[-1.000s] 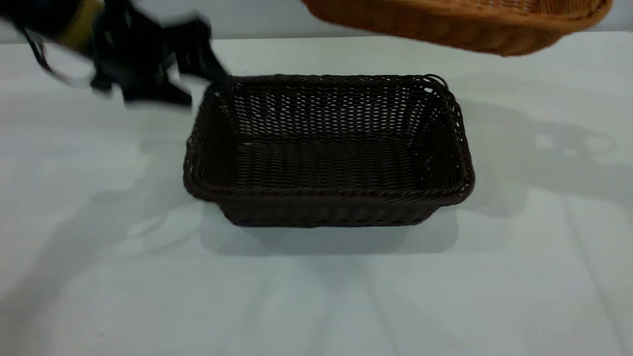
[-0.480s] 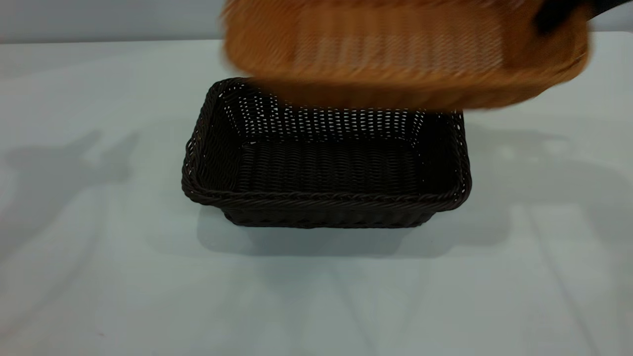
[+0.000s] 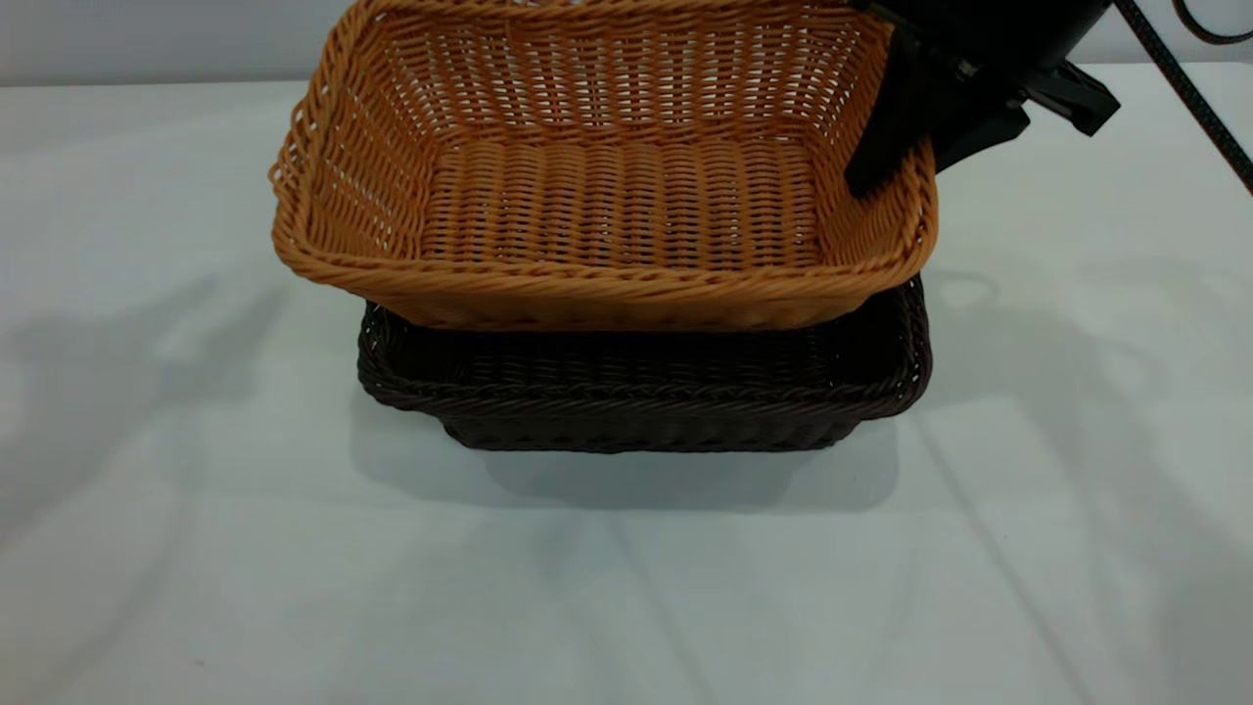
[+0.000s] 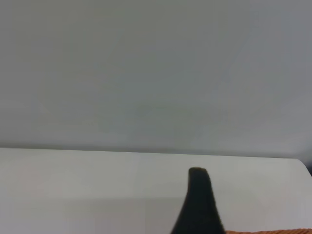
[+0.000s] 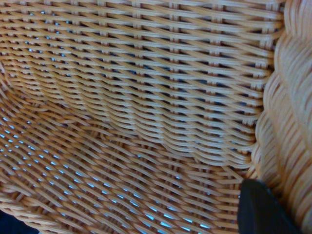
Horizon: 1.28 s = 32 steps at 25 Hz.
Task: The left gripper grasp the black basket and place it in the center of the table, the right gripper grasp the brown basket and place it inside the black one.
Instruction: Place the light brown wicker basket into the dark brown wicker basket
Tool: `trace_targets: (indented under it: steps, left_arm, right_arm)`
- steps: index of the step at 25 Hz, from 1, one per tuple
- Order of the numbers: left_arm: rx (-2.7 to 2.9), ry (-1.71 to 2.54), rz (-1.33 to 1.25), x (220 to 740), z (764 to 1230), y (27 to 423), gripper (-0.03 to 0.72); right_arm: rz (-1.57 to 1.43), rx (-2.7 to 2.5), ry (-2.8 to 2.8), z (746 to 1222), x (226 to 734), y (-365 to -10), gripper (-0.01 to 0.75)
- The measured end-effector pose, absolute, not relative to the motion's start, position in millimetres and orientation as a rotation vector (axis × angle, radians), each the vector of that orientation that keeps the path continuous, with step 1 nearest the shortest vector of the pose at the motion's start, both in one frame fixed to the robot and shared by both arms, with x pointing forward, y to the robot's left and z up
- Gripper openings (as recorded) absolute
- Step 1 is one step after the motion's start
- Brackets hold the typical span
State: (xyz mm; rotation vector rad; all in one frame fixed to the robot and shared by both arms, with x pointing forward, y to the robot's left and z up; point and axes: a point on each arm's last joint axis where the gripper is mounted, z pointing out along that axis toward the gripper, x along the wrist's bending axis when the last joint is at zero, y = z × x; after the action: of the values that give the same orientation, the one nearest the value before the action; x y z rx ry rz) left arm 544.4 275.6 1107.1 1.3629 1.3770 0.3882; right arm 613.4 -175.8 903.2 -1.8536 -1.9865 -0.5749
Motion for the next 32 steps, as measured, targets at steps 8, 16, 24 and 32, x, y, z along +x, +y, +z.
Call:
trace_targets:
  steps: [8,16,24,32]
  left_arm:
    - [1.370,1.369,0.374,544,1107,274,0.510]
    - [1.373,1.366,0.367,543,1107,274,0.510]
    - [1.389,1.345,0.333,541,1108,271,0.510]
    - [1.410,1.225,0.305,518,1131,263,0.510]
  right_arm:
    - [-0.472,-1.835,-2.016,882,611,-179,0.069]
    - [-0.471,-1.863,-1.993,882,612,-179,0.256]
    - [-0.444,-1.790,-1.988,890,611,-176,0.653]
    - [-0.513,-1.659,-2.057,949,640,-168,0.603]
